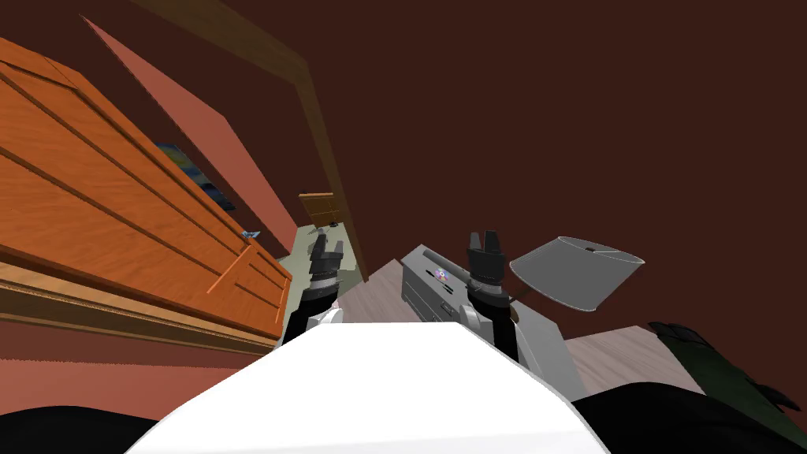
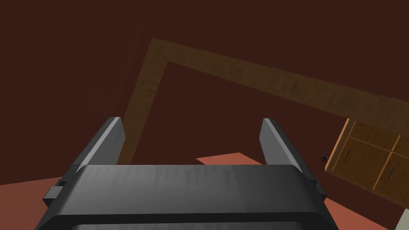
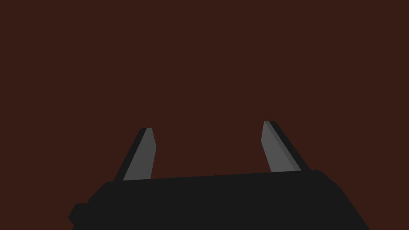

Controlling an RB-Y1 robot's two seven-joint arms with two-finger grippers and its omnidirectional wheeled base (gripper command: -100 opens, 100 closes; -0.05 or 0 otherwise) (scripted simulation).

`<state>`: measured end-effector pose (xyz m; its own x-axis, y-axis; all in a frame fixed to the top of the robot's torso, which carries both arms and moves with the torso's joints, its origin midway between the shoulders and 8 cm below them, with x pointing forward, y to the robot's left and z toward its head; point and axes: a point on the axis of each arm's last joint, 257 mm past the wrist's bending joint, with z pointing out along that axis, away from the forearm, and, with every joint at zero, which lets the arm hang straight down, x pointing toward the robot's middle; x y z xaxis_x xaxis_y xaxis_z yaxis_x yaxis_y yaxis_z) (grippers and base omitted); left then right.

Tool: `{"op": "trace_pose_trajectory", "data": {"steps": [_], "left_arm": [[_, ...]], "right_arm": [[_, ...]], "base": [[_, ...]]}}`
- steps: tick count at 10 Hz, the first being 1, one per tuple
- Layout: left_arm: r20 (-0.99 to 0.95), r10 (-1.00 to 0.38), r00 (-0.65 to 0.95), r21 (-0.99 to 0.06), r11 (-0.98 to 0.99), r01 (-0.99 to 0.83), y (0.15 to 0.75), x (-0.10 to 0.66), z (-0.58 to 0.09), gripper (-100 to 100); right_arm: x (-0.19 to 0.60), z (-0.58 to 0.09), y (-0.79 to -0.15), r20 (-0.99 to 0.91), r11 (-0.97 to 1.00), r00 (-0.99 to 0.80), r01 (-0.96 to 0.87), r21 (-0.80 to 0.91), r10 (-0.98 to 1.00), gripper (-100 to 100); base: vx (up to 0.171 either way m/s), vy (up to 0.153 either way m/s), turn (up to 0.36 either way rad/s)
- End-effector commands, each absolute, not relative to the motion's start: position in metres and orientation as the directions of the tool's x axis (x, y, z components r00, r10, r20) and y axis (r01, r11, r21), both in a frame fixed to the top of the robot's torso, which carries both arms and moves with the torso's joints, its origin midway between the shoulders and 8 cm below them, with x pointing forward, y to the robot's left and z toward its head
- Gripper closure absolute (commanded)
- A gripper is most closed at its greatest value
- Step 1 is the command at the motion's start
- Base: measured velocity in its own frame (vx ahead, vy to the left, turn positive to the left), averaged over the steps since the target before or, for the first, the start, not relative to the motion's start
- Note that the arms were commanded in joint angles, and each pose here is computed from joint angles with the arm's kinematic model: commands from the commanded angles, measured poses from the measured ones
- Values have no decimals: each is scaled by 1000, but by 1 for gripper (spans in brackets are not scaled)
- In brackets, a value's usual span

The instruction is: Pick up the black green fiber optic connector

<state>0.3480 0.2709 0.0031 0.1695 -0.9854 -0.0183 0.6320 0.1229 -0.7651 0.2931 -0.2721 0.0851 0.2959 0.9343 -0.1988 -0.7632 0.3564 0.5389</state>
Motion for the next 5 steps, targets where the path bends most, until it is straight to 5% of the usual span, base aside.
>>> {"op": "trace_pose_trajectory", "data": {"steps": [1,5], "left_arm": [[-18,-985,170,-765,123,632,271,348,3,0],[-18,-985,169,-765,123,632,271,348,3,0]], "right_arm": [[297,78,-271,-228,364,284,-751,552,931,-100],[316,36,-272,-344,410,237,-664,625,909,-100]], "base": [[-25,6,66],[-90,17,159]]}}
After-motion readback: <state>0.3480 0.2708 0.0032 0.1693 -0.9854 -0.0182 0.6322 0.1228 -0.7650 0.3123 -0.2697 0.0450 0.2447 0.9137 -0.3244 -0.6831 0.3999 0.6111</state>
